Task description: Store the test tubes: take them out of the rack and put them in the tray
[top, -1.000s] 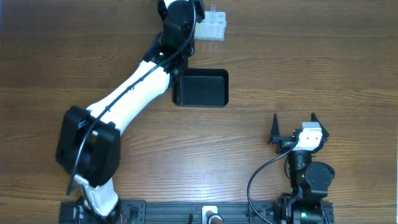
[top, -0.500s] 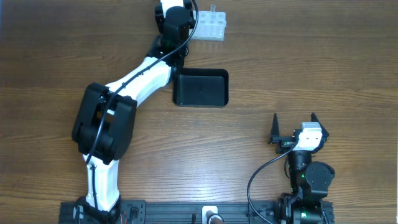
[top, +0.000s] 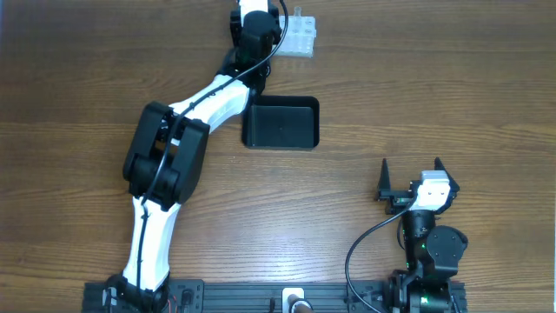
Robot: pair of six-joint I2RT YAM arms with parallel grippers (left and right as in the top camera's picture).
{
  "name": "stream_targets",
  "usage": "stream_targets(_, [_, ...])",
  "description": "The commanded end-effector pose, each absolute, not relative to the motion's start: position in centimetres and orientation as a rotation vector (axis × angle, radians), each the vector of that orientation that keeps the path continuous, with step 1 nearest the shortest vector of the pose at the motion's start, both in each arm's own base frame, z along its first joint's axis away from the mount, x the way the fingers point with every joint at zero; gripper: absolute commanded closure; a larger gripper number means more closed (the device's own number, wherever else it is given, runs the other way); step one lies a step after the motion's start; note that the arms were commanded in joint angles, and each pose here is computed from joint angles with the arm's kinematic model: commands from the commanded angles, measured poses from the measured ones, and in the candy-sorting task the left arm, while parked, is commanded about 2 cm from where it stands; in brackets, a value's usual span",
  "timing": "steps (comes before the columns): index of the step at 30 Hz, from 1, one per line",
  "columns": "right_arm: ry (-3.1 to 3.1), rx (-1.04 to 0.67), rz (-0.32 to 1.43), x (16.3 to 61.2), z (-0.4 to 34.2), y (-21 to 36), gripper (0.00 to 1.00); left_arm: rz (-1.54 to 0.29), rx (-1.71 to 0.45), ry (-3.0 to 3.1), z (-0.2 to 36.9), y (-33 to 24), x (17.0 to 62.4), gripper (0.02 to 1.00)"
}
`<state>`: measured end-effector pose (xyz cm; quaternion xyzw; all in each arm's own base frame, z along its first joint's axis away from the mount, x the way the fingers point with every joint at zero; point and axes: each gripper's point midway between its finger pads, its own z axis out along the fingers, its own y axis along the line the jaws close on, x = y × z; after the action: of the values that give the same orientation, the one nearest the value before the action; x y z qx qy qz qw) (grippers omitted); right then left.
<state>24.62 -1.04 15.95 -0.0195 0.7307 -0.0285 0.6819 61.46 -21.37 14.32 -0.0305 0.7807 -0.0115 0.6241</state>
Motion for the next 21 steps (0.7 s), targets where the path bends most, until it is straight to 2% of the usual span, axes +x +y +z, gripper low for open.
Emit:
stream_targets(1, [1.637, -0.042, -0.049, 24.6, 15.8, -0.9, 0.007, -0.027, -0.017, 1.802, 13.2, -21.8, 62.1, 0.452])
stream_targets(21, [1.637, -0.042, -0.049, 24.6, 15.8, -0.9, 0.009, -0.04, 0.029, 1.804, 11.9, -22.1, 62.5, 0.492])
